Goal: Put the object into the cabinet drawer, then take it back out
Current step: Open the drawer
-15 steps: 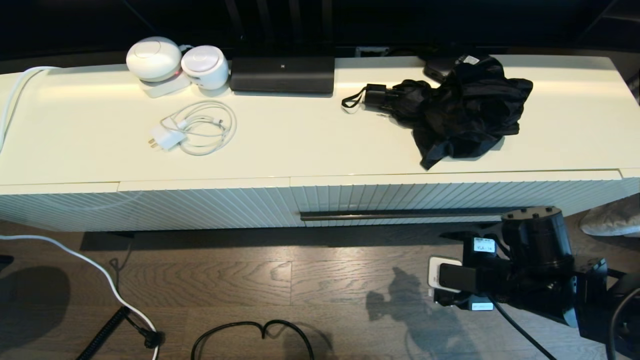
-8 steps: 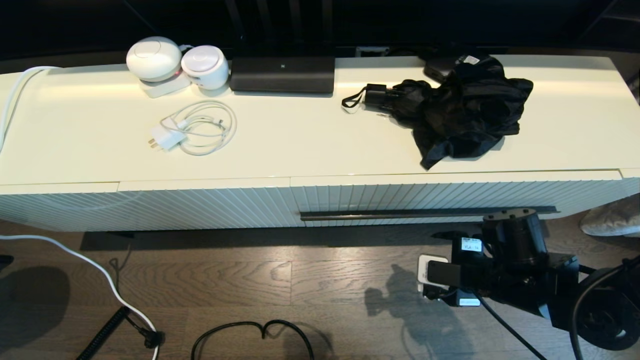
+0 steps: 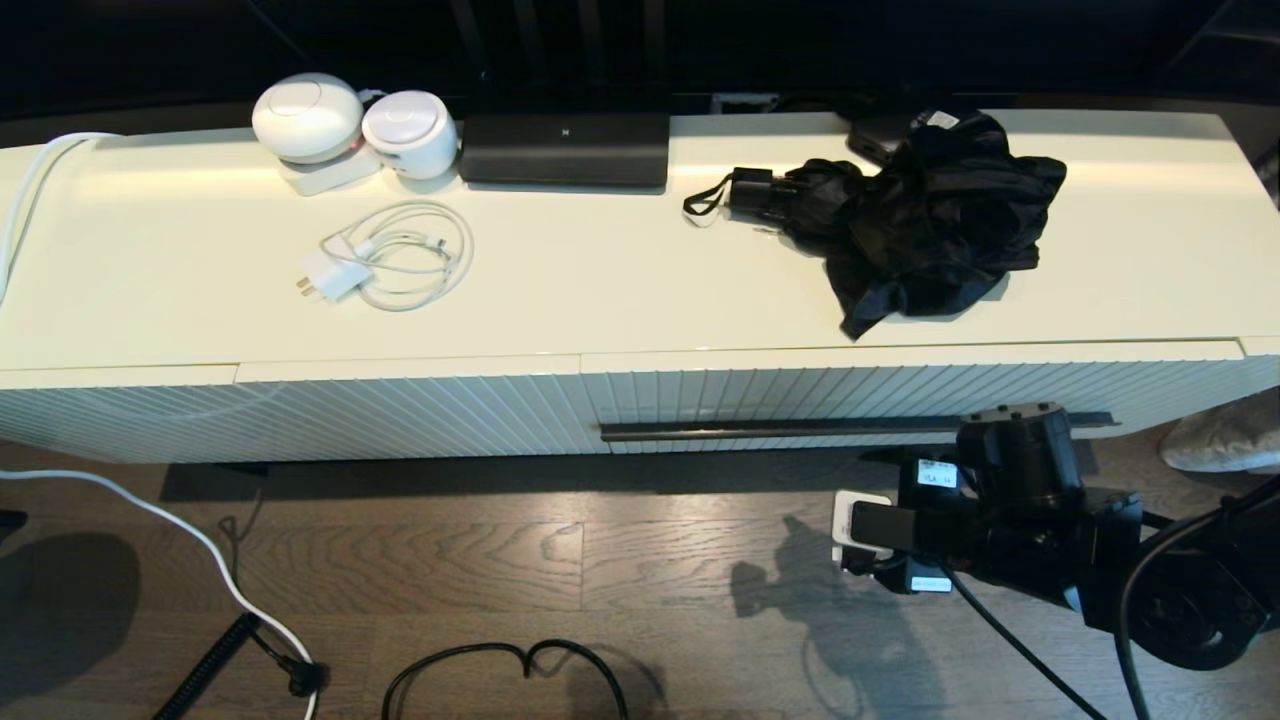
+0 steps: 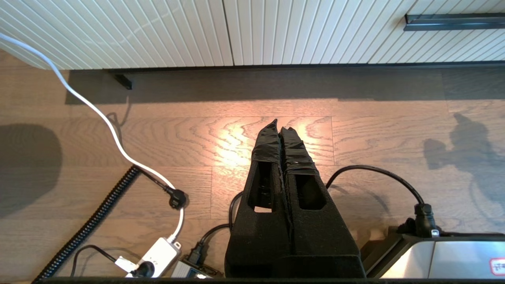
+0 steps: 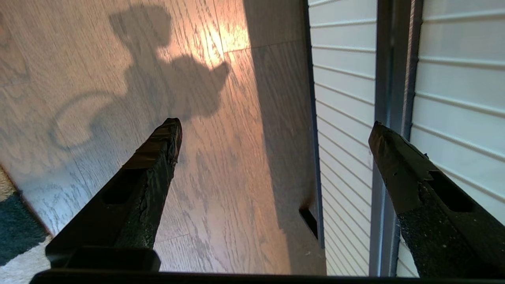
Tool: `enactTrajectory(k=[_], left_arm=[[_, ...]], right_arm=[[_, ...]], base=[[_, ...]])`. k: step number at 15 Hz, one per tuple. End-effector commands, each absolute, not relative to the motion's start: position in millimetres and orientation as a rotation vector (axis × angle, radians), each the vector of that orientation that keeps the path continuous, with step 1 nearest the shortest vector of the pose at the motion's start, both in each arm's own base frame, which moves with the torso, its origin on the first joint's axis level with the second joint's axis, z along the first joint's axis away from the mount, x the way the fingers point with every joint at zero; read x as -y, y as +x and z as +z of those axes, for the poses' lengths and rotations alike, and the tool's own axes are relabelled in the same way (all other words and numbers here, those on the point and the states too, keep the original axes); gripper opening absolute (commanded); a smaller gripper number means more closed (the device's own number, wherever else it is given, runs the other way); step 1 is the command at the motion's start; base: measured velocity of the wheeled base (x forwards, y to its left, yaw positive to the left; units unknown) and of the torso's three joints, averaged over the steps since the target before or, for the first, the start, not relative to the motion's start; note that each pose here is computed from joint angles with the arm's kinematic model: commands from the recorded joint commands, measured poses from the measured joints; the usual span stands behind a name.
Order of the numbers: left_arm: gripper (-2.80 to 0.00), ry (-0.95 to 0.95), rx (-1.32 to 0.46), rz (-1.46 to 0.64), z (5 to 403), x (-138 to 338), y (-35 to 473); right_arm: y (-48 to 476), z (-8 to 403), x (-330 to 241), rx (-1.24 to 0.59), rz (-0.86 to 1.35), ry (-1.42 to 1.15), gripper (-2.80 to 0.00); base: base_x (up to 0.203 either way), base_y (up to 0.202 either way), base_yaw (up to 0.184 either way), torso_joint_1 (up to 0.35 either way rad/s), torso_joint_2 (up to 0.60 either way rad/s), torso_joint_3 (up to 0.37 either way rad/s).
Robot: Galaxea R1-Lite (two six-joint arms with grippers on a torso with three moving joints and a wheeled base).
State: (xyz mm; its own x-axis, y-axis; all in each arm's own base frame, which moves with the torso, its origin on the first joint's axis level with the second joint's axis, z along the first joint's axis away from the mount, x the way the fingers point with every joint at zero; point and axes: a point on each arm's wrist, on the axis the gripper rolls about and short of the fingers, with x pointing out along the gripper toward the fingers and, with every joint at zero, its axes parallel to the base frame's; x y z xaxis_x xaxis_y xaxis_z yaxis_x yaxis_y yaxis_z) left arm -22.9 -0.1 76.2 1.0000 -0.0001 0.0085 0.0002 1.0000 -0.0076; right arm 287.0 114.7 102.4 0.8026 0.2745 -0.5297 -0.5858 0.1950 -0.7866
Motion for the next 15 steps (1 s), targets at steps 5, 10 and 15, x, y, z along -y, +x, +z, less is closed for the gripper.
enactTrajectory(k=[5, 10, 15], left_arm=[[-2.8, -0.009, 0.011, 0.0, 76, 0, -23], [-2.8, -0.009, 0.011, 0.001, 76, 0, -23], [-2.8, -0.008, 0.012, 0.0, 76, 0, -23]], right_arm=[[290, 109, -113, -0.265, 0.608, -1.243, 0.0], [299, 104, -114, -0.256, 0.596, -1.239, 0.0], [304, 99, -111, -0.251, 0.591, -1.231, 0.0]], base=[[0.0, 0.0, 0.0, 0.0, 0.0, 0.0], [0.0, 0.0, 0.0, 0.0, 0.0, 0.0], [0.0, 0.0, 0.0, 0.0, 0.0, 0.0]])
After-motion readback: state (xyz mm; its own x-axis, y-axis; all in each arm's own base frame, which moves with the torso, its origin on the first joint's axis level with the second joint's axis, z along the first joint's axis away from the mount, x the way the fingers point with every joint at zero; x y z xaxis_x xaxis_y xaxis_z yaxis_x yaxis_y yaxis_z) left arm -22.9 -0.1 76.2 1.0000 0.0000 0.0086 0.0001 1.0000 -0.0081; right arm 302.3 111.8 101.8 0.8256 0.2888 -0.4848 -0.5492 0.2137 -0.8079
